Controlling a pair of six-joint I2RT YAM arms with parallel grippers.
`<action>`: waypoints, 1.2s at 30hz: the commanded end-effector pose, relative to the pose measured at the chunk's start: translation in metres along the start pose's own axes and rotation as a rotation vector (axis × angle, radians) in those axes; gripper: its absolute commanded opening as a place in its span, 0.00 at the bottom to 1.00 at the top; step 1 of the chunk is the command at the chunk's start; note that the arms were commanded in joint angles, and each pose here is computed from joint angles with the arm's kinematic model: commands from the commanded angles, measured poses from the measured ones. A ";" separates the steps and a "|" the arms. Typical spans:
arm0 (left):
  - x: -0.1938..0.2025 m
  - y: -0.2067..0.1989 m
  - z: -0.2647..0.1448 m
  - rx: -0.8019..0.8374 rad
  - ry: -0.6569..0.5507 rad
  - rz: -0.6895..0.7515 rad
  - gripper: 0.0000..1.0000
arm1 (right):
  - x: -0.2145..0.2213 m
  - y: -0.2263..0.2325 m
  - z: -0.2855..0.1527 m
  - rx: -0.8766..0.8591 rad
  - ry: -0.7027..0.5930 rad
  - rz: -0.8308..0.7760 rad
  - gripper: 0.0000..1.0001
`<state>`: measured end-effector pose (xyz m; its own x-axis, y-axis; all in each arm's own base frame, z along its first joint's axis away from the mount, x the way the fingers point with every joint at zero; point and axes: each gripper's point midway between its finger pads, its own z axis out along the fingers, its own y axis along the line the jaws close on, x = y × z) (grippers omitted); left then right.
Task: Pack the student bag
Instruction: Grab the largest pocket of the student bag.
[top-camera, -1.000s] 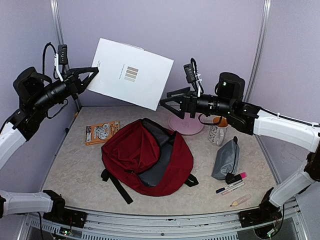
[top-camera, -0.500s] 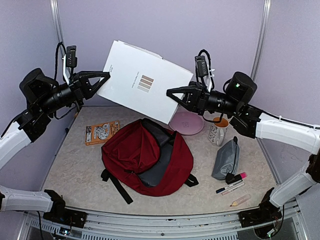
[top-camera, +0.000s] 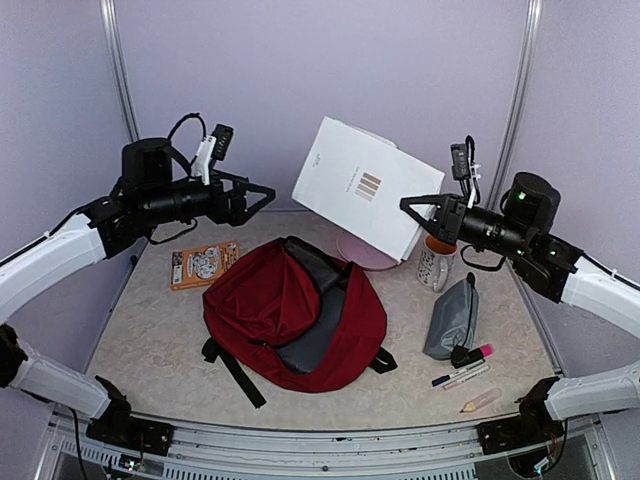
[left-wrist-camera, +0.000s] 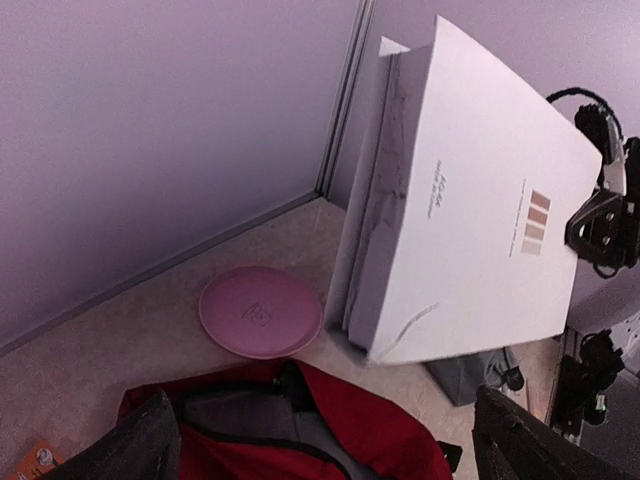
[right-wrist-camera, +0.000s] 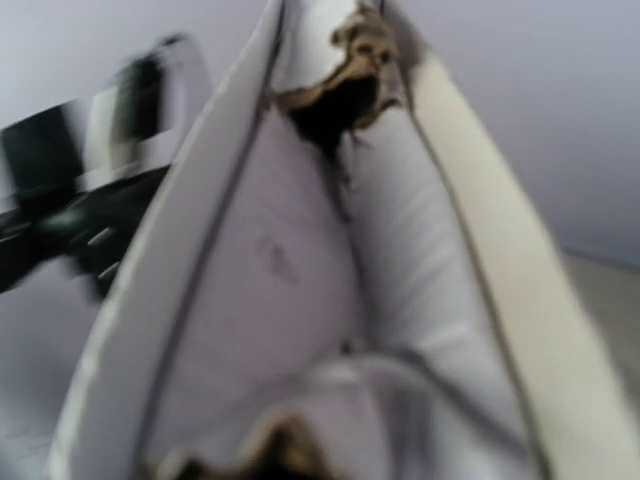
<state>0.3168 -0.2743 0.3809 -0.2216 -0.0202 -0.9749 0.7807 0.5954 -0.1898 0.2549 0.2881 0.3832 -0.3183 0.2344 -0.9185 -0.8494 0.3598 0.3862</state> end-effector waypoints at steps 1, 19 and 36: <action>0.095 0.022 0.044 -0.084 0.317 0.035 0.99 | 0.055 -0.077 -0.044 0.381 0.113 0.154 0.05; 0.263 0.108 0.150 -0.337 0.836 0.083 0.98 | 0.143 -0.067 -0.052 0.248 0.451 0.190 0.05; 0.278 0.114 0.134 -0.287 0.836 -0.023 0.96 | 0.173 -0.088 -0.036 0.288 0.475 0.384 0.00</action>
<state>0.4255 -0.3129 0.1259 -0.6228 0.4531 -0.6378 0.6080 0.7934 -0.0301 0.2580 0.2586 0.1836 -0.7606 -0.0446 -0.6477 -0.5391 0.5993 0.5918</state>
